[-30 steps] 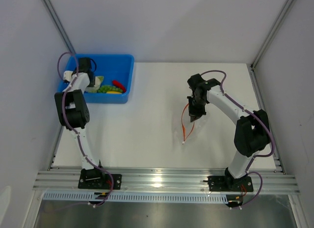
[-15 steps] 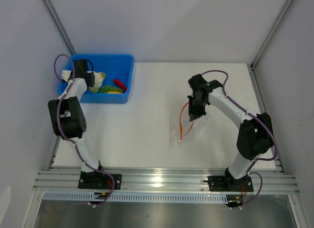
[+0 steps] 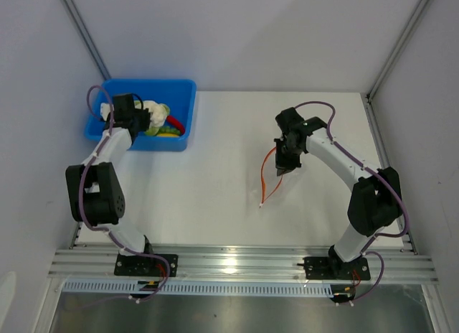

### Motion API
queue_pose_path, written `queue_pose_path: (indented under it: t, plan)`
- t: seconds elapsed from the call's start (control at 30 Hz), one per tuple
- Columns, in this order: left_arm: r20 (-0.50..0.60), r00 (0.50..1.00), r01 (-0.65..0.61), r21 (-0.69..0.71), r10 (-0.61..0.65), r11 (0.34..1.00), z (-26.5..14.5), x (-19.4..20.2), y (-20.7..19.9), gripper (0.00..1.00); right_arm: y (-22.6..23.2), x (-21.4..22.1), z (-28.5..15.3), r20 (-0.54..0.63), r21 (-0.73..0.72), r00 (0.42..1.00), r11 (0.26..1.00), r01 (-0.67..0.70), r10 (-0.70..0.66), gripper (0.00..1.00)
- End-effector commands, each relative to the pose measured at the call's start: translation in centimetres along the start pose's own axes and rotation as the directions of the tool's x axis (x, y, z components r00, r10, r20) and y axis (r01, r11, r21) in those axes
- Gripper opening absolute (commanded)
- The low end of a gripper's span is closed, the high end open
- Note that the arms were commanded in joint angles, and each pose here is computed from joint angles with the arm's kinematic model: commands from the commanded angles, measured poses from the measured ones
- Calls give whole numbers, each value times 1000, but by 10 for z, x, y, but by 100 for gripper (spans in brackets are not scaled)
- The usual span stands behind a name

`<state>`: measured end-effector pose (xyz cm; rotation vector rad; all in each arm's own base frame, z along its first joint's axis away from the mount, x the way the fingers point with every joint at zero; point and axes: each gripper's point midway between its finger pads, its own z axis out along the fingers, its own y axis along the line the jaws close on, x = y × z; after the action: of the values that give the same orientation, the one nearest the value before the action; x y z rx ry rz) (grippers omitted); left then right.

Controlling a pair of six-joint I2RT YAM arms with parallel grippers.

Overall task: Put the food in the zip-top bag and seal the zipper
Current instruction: Pick up the fake vegetable from the bin, then place the fake vegetable in the zipper food storage bag.

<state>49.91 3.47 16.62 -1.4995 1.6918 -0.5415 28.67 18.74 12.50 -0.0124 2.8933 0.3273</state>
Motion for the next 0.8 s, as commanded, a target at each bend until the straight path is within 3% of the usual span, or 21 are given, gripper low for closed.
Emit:
queue_pose_path:
  t: [0.0, 0.2, 0.4, 0.53, 0.7, 0.77]
  plan:
    - [-58, 997, -48, 161, 58, 986, -55, 23, -34, 1, 3, -12, -22, 69, 0, 998, 1000, 13, -13, 0]
    - [-117, 983, -109, 264, 144, 958, -112, 58, -36, 1, 0, -16, -24, 86, 16, 996, 999, 30, -31, 0]
    - [-139, 936, -222, 476, 322, 851, -193, 89, -52, 1, -1, -20, -29, 86, 32, 995, 999, 43, -46, 0]
    - [-130, 854, -327, 618, 504, 714, -246, 125, -67, 1, 6, -30, -35, 102, 14, 994, 999, 43, -44, 0]
    - [-217, 736, -244, 799, 641, 550, -302, 177, -65, 1, 17, -36, -44, 111, -29, 993, 998, 52, -48, 0]
    - [-209, 668, -174, 890, 715, 422, -327, 200, -61, 1, 24, -38, -47, 116, -59, 992, 996, 60, -53, 0]
